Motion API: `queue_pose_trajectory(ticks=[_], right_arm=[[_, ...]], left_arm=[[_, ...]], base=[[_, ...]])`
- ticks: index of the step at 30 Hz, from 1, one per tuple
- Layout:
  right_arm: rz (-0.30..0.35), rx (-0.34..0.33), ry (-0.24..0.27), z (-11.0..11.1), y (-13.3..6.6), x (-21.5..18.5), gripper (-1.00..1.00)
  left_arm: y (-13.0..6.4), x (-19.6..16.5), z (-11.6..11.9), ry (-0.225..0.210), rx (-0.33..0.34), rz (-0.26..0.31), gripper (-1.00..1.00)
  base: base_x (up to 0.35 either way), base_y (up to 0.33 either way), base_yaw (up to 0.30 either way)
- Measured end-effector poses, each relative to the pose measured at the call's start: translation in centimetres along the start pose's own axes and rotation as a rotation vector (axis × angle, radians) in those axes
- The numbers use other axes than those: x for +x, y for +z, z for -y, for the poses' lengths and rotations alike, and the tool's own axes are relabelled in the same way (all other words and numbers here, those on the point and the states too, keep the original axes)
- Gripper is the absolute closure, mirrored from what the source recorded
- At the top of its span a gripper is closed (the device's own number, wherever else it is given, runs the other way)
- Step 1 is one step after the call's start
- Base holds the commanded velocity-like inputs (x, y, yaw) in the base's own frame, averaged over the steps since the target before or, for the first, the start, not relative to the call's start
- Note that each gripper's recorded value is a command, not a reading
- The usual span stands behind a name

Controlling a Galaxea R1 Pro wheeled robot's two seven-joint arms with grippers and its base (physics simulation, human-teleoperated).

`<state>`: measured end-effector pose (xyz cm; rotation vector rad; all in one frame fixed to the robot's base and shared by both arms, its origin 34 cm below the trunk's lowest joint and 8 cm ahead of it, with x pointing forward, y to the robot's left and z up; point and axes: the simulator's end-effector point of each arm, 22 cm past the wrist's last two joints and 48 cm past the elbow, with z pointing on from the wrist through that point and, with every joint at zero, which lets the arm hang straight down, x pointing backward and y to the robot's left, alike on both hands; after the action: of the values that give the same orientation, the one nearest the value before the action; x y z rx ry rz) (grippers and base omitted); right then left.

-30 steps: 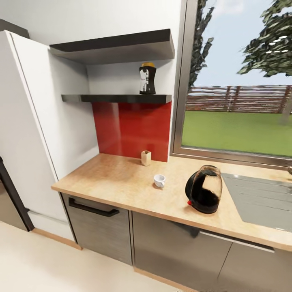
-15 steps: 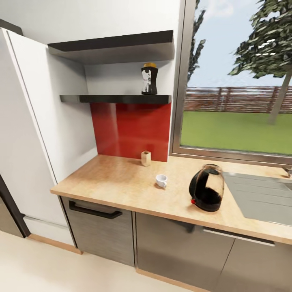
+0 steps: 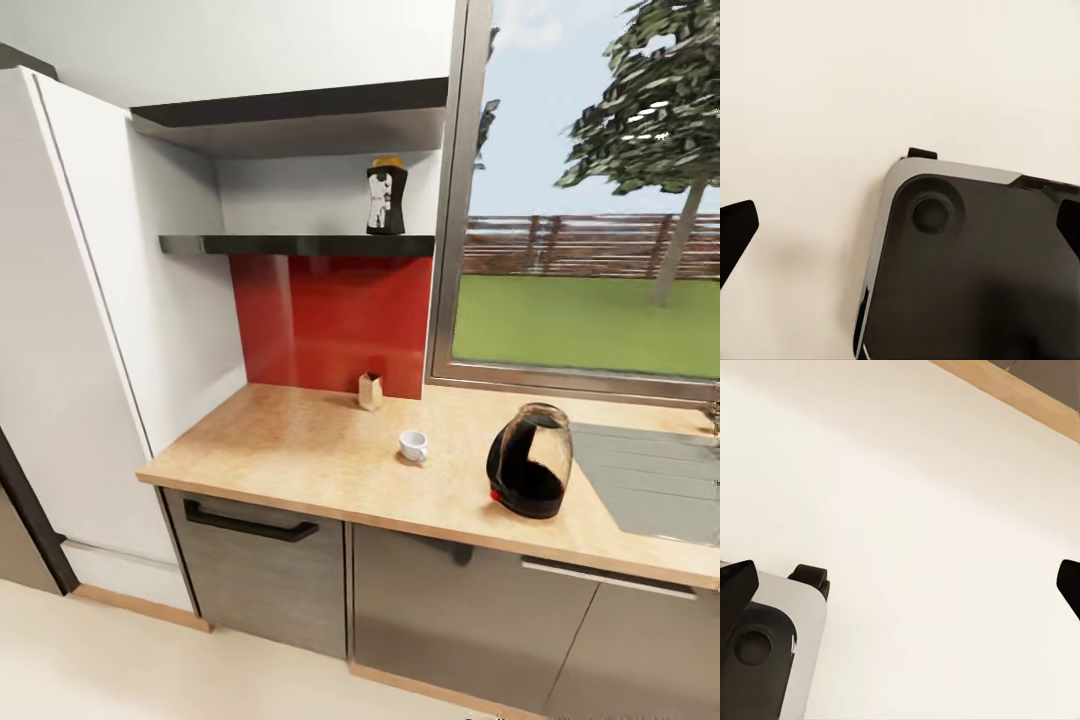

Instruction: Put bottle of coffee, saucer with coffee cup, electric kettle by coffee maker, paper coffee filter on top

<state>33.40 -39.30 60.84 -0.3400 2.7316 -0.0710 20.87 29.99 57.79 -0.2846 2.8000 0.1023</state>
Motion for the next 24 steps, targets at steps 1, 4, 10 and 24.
queue_pose_trajectory(ticks=[1, 4, 10, 24], right_arm=[[0.001, 0.0, 0.0, 0.0, 0.0, -0.02, -1.0], [0.002, 0.0, 0.0, 0.01, -0.02, -0.09, -1.0], [0.006, 0.001, 0.0, 0.05, -0.04, -0.25, -1.0], [0.012, 0.005, 0.001, 0.27, -0.11, -0.47, -1.0]], left_arm=[[0.01, -0.04, 0.01, 0.0, 0.0, 0.001, -1.0], [0.01, -0.1, 0.02, 0.0, 0.0, 0.002, -1.0], [0.03, -0.25, 0.05, -0.001, 0.001, 0.007, -1.0], [0.05, -0.51, 0.1, -0.002, 0.002, 0.014, -1.0]], base=[[0.0, 0.016, -0.202], [0.0, 0.008, -0.214], [0.0, 0.002, -0.225], [0.0, 0.06, -0.155]])
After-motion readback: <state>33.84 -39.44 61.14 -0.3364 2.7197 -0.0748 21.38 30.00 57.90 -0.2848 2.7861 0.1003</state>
